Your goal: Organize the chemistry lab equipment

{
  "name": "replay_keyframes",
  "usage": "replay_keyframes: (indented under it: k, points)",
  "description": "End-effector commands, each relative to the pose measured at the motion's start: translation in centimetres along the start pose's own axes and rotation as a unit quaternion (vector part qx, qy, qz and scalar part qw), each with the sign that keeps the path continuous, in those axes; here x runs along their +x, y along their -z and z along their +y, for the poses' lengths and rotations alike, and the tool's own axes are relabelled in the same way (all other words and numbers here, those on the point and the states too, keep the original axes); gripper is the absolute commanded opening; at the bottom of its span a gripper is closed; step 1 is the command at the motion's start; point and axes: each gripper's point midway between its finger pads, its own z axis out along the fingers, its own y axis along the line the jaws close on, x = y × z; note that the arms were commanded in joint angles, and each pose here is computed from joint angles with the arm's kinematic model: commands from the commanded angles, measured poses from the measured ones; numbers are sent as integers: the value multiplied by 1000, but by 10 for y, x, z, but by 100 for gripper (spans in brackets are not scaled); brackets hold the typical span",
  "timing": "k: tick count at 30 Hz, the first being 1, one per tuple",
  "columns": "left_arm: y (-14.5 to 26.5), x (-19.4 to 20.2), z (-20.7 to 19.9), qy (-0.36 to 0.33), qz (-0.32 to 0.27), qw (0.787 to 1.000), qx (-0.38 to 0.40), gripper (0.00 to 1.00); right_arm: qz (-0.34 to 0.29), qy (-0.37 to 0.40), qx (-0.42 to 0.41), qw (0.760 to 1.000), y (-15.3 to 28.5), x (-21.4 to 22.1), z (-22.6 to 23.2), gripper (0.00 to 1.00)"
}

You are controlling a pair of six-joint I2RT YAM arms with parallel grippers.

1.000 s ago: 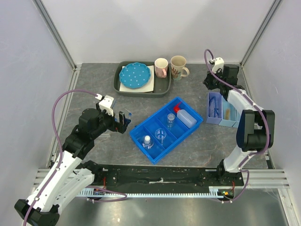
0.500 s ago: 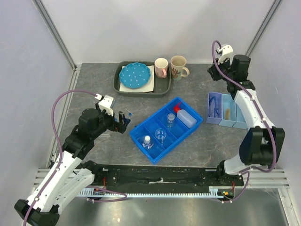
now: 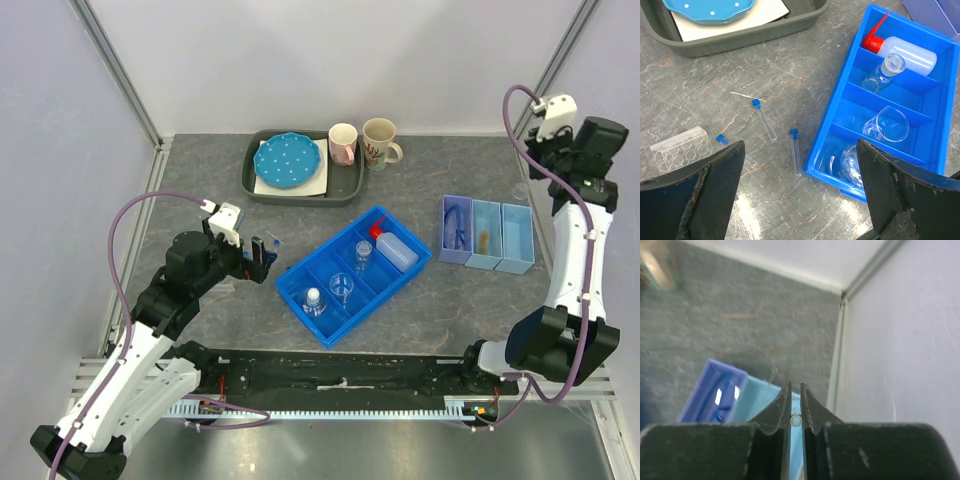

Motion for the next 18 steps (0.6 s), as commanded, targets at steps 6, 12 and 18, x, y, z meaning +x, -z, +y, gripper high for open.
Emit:
replay_keyframes:
  k: [6,12,18]
  points:
    - [-6,-9,0,-15,-16,1000,4,98,123,2,0,992,28,92,-31,9]
    - [-10,-3,1,-14,-3,1000,2,98,146,-36,-28,988,20,140,-24,9]
    - [-11,-3,2,-14,-1,1000,-1,98,147,-51,-41,987,16,152,-22,10]
